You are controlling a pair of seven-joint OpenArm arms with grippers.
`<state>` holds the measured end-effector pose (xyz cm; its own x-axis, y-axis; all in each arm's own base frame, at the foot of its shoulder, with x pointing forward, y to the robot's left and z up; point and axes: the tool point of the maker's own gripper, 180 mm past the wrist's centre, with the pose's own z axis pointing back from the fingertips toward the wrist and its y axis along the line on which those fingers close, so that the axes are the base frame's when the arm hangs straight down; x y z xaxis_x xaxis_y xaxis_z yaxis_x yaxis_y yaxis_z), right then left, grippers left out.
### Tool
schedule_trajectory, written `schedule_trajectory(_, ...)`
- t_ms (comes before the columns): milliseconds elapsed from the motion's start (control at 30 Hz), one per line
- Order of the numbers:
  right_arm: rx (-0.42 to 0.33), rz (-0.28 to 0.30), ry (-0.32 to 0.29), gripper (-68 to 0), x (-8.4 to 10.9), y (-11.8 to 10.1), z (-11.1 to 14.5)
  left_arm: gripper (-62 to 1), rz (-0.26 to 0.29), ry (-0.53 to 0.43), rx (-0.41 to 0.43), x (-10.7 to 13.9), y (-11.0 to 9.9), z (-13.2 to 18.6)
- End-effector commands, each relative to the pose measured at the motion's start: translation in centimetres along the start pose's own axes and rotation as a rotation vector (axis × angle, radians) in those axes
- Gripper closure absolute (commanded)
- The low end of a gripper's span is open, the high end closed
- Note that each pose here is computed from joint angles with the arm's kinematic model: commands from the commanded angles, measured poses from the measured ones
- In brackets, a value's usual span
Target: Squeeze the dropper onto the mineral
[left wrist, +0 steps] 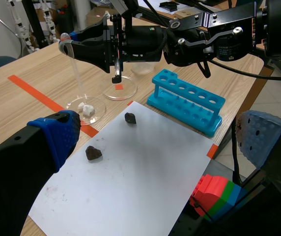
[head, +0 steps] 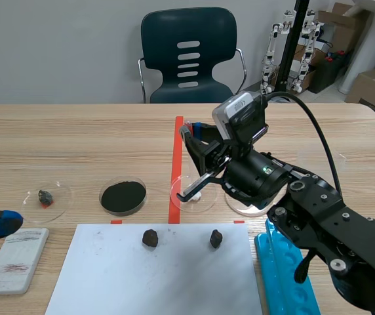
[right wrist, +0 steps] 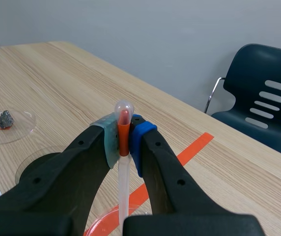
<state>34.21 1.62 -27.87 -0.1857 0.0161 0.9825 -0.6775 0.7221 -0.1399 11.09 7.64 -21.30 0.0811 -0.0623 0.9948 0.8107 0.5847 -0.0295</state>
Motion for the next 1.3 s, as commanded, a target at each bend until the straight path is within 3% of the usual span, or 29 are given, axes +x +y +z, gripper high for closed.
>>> schedule_trajectory(0, -0.008, 0.021, -0.054, -1.1, 1.9, -0.8, -0.6, -62.3, 0.017, -0.027, 0.005, 0.5, -0.2, 0.0)
schedule_trajectory(267, -0.005, 0.040, -0.087, -1.0, 3.6, -0.9, 0.2, -62.3, 0.017, -0.027, 0.005, 0.5, -0.2, 0.0)
schedule_trajectory(467, -0.045, 0.066, -0.104, -1.0, 5.3, -1.5, 2.2, -62.3, 0.017, -0.027, 0.005, 0.5, -0.2, 0.0)
schedule_trajectory(967, -0.133, 0.136, -0.055, -1.0, 10.6, -0.1, 10.7, -62.3, 0.017, -0.027, 0.005, 0.5, -0.2, 0.0)
schedule_trajectory(1100, -0.102, 0.122, -0.012, -1.0, 11.5, 1.0, 13.1, -62.3, 0.017, -0.027, 0.005, 0.5, -0.2, 0.0)
schedule_trajectory(1267, -0.076, 0.098, -0.008, -1.0, 12.5, 2.1, 15.8, -62.3, 0.017, -0.027, 0.005, 0.5, -0.2, 0.0)
